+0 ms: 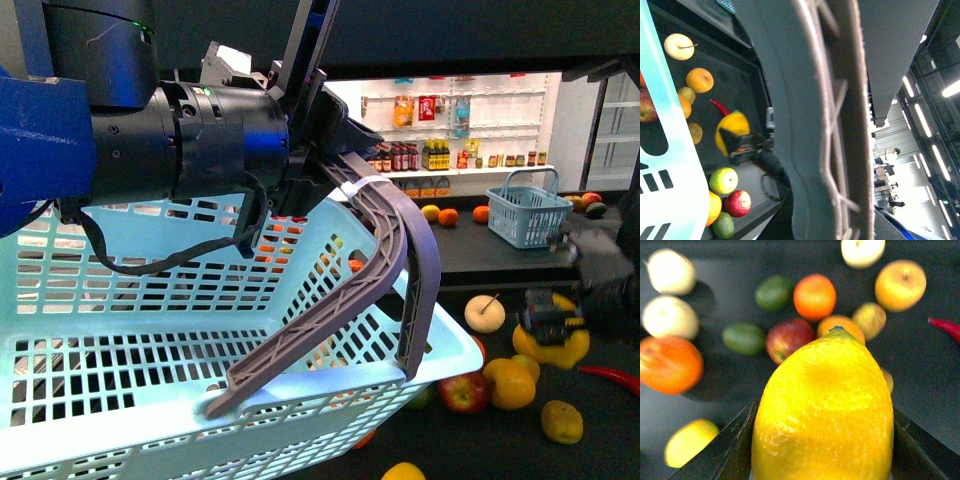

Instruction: Pick lemon from shelf

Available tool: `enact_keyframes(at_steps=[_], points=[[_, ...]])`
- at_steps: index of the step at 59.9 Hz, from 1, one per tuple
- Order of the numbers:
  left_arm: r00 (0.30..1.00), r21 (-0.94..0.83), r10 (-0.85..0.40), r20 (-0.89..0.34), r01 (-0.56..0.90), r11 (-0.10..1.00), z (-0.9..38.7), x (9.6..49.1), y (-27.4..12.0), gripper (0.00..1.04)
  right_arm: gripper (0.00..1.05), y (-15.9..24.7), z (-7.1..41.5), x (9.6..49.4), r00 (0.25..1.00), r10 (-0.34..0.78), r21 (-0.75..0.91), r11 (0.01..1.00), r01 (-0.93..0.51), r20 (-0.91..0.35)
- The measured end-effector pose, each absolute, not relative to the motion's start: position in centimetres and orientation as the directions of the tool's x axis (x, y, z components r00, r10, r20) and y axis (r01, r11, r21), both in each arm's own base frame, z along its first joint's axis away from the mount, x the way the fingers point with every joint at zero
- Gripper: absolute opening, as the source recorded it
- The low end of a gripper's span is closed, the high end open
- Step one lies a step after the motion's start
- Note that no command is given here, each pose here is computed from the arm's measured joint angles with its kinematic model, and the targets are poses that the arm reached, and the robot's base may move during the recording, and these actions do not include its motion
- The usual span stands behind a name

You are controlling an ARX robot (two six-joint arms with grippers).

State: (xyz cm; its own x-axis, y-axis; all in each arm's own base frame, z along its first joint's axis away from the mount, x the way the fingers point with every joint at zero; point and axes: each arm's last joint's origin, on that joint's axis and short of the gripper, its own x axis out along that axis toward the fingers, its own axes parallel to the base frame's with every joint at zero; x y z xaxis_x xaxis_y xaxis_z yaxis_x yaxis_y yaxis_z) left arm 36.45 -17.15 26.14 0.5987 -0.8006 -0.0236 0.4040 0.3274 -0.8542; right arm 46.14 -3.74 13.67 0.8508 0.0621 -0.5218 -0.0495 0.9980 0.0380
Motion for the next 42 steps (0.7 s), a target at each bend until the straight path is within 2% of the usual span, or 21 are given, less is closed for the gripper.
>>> enact_keyframes(at_steps=[7, 14, 27, 42], points=[[0.599, -0.854, -0.801, -0.024, 0.404, 0.327, 26.1, 36.5, -17.2, 0.07, 0.63, -2.8, 19.6, 44.0, 0.898, 0.151, 0.139, 0.985, -0.102, -0.413], [0.599, -0.854, -0.8, -0.024, 0.404, 0.328, 26.1, 36.5, -17.2, 0.07, 0.63, -0.9, 22.7, 41.8, 0.902, 0.246, 0.219, 0.96, -0.176, -0.354], [0.599, -0.854, -0.8, -0.024, 0.404, 0.327, 26.1, 36.5, -17.2, 0.07, 0.63, 3.8, 23.4, 39.5, 0.858, 0.384, 0.298, 0.91, -0.288, -0.343], [0.6, -0.854, -0.8, -0.024, 0.404, 0.328, 26.1, 36.5, -17.2, 0.07, 0.63, 7.2, 22.8, 38.7, 0.814, 0.459, 0.337, 0.875, -0.347, -0.355]])
